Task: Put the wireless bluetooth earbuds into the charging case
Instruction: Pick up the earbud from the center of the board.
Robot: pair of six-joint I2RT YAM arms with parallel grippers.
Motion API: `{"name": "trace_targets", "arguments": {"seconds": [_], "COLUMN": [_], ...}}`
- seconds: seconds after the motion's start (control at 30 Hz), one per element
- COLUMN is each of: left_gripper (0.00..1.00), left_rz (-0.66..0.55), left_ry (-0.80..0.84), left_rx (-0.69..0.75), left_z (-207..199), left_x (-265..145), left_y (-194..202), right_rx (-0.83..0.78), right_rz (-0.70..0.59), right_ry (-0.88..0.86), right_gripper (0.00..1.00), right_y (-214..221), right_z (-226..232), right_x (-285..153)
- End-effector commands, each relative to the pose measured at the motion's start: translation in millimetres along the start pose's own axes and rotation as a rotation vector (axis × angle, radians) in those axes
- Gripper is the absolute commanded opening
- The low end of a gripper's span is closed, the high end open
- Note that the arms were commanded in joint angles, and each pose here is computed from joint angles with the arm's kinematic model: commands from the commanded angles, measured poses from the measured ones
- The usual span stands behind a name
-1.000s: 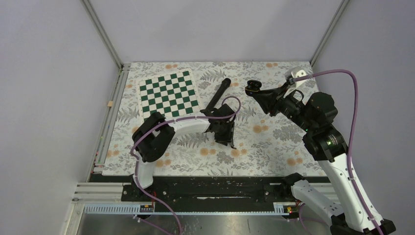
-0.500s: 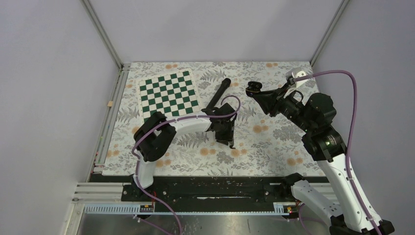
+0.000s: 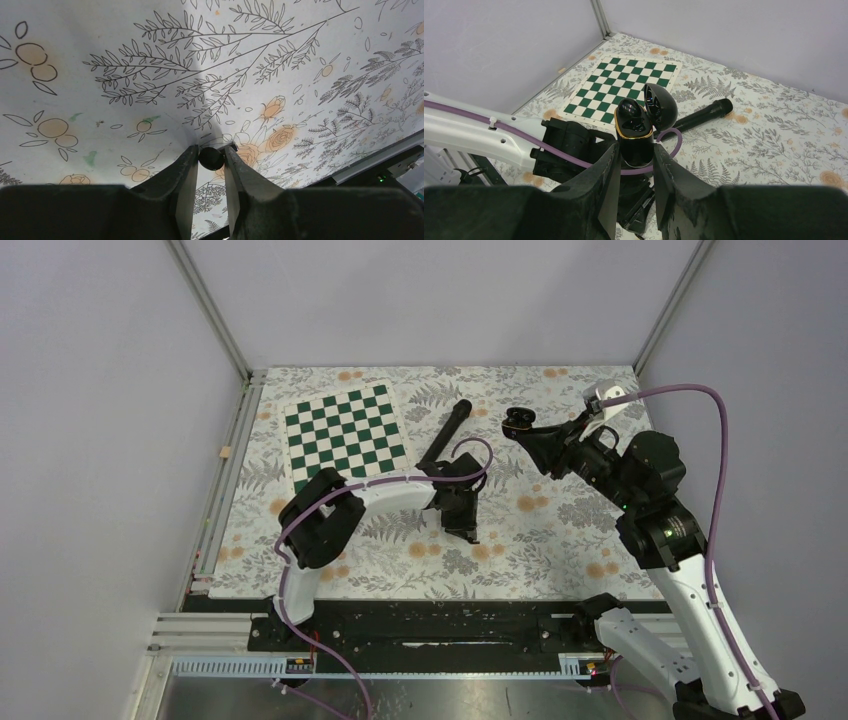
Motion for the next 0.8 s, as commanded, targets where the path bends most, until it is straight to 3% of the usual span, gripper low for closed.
{"name": "trace_targets", "arguments": {"seconds": [0.0,0.27,0.37,0.43,0.77], "left_gripper": [0.25,0.17,0.01,0.0,0.0], "left_rz": [-0.011,-0.046,-0.075,-0.099,-0.231], "left_ry": [-0.017,-0.025,-0.024,-0.008,-0.035], "left_rx": [-0.013,0.001,0.001,0.025,0.392], "left_z": [-3,-4,-2,-4,5], "left_x": [2,-8,-14,-20,-60], "left_y": [-5,-11,-16,-20,-52], "right_rx": [-0.01,-0.009,-0.011,-0.013,-0.015], "right_rz": [-0.063,-0.065,-0.066,-0.067,-0.072], "right_ry": [-0.018,-0.016,-0.015,-0.013,-0.004], "right_gripper": [0.0,0.0,0.0,0.0,0.0], "right_y": [-13,-14,-14,-13,-13], "right_z": [4,4,3,3,1], "right_x": [-3,-2,-2,-3,-5]}}
Point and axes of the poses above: each gripper's point midway between its finger pads, its own x axis out along the fingers, its own z axis along the line the jaws close on, y = z × x, the point moved 5 cm from there along -x, back along the fingers, and after that the axes turned 12 degrees about x, right-handed, at the moved point
